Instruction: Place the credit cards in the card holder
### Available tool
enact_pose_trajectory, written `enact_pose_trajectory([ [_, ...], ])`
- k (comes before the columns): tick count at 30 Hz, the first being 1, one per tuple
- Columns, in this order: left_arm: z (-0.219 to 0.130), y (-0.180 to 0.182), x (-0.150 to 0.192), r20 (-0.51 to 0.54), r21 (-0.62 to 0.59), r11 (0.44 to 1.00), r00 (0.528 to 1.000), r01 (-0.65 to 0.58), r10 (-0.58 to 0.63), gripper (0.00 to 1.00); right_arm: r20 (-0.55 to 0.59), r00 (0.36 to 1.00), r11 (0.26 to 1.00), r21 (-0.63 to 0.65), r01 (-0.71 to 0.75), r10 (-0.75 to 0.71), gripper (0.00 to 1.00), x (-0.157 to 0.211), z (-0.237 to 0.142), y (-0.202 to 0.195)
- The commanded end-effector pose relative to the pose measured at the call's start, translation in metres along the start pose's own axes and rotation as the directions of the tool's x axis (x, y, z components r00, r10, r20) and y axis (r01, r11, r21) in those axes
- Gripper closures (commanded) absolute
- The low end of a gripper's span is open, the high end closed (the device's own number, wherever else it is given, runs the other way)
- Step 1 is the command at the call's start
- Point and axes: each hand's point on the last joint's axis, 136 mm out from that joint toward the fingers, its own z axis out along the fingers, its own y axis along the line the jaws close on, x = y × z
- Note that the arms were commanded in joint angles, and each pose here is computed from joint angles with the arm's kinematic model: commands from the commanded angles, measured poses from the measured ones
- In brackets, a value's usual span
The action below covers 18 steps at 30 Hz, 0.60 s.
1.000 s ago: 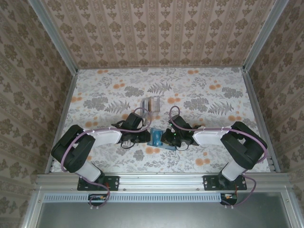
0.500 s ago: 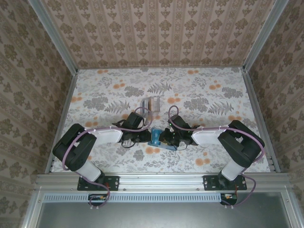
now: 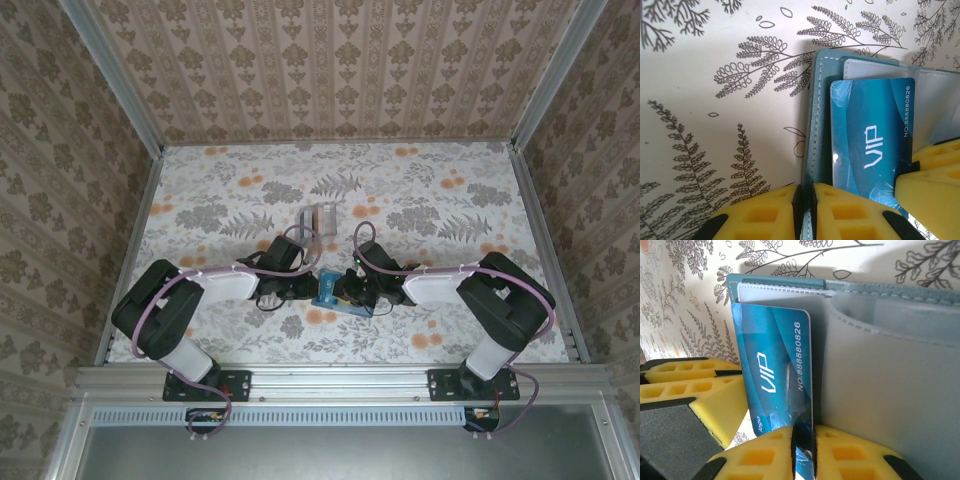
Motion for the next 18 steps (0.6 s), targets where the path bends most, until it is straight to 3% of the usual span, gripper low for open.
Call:
enact_pose_trajectory([
  [1, 0.015, 0.013, 0.032, -0.116, -0.036, 0.999, 0.993, -0.003, -0.001, 0.83, -0.003, 1.0, 0.999, -0.041, 0.017, -0.017, 0.85, 0.001, 0.001, 0.01],
  [9, 0.01, 0.016, 0.029, -0.112, -0.054, 0.998, 0.994, -0.017, 0.011, 0.83, 0.003, 1.0, 1.0, -0.014, 0.028, -0.028, 1.0, 0.003, -0.008, 0.006],
  [18, 0.0, 0.022, 0.027, -0.082, -0.049, 0.999, 0.997, -0.01, 0.006, 0.82, 0.07, 0.995, 0.998, 0.017, 0.066, -0.067, 1.0, 0.004, -0.041, 0.0],
])
